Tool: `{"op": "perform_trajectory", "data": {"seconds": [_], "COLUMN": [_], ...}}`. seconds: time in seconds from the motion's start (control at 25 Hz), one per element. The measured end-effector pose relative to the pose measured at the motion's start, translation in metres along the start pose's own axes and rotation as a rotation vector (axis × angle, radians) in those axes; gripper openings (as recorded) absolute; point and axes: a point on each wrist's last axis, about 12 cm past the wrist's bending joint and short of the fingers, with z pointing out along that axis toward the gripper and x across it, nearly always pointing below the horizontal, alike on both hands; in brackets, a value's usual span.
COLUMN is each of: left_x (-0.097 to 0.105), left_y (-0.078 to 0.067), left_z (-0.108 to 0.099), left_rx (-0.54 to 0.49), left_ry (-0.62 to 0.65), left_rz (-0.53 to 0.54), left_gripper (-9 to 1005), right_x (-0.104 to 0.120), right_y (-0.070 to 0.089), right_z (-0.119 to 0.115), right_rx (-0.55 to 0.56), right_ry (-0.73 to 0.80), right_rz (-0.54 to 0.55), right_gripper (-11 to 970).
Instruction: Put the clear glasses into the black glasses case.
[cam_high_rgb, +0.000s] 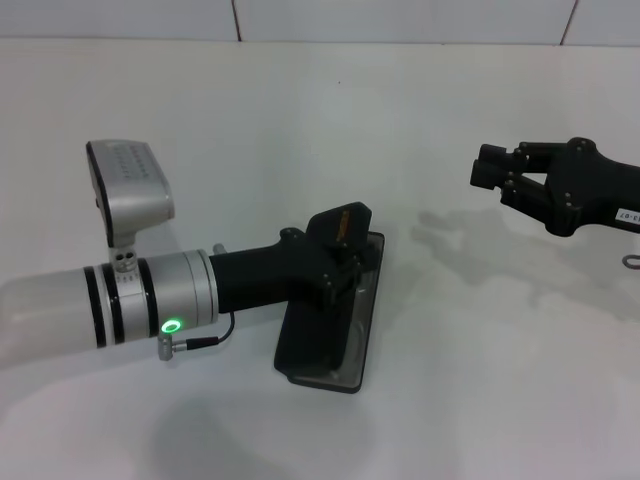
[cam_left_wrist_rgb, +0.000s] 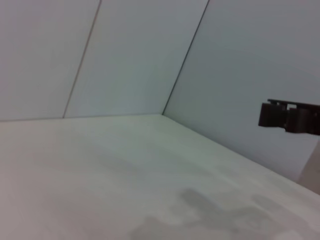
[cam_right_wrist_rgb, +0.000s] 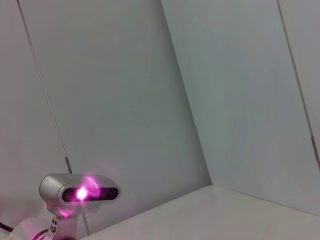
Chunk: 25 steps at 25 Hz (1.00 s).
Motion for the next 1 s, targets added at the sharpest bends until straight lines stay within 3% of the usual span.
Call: {"op": "perform_trajectory", "data": {"seconds": [0.68,0.8,1.0], "left_x": [0.006,-0.007,-0.047], "left_y": [-0.003,-0.007,-0.022], "left_z": [0.001,0.000,-0.013], "left_rx": [0.017,0.065,0.177], "left_ry": [0.030,-0.023,-0.166], "left_rz": [0.008,0.045,0.213], "left_gripper": [128,130,133], "right_x": [-0.001,-0.001,-0.001], "right_y": [-0.001,0.000,0.000], "right_z": [0.003,0.002,0.000], "right_rx": [-0.006,-0.005,-0.012], "right_ry": [-0.001,-0.001,-0.002], "right_rz": [0.000,0.001,-0.002], "right_gripper": [196,196,195]}}
